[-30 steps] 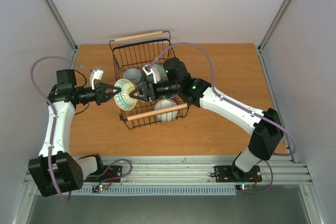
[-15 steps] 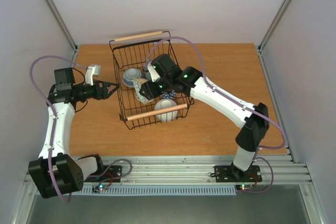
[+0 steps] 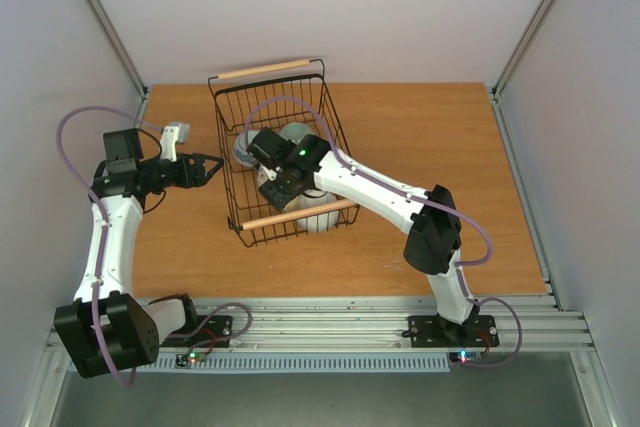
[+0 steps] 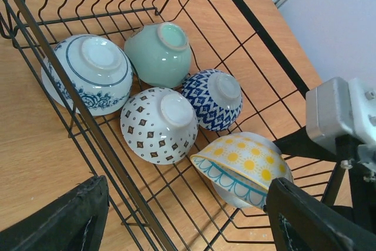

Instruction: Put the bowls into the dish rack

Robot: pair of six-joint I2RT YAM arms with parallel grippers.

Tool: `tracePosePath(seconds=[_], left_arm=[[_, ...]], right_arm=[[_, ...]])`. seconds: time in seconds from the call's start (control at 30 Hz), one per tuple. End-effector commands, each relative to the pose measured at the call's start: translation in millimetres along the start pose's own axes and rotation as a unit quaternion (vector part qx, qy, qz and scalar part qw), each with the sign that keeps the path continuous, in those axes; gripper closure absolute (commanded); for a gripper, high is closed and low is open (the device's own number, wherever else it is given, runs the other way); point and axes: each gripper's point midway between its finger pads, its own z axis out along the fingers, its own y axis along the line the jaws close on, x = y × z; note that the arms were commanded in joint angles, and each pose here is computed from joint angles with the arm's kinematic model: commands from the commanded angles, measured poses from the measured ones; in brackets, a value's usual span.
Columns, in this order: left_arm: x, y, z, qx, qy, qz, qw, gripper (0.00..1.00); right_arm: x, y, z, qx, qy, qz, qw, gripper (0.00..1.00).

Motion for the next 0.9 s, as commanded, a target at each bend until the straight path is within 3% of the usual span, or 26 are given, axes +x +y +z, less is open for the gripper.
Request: tracePosePath(seconds=[0.0, 0.87], left_arm=[[-6, 1, -1, -0.006, -0.015, 0.013, 1.0, 0.26], [-7, 4, -2, -0.015, -0.017, 0.012, 1.0, 0.26]], right_arm=[[-5, -9, -9, 0.054, 0.0, -0.03, 0.998, 0.99], [18, 25, 49, 0.108, 0.1, -0.123, 0.981, 0.94]])
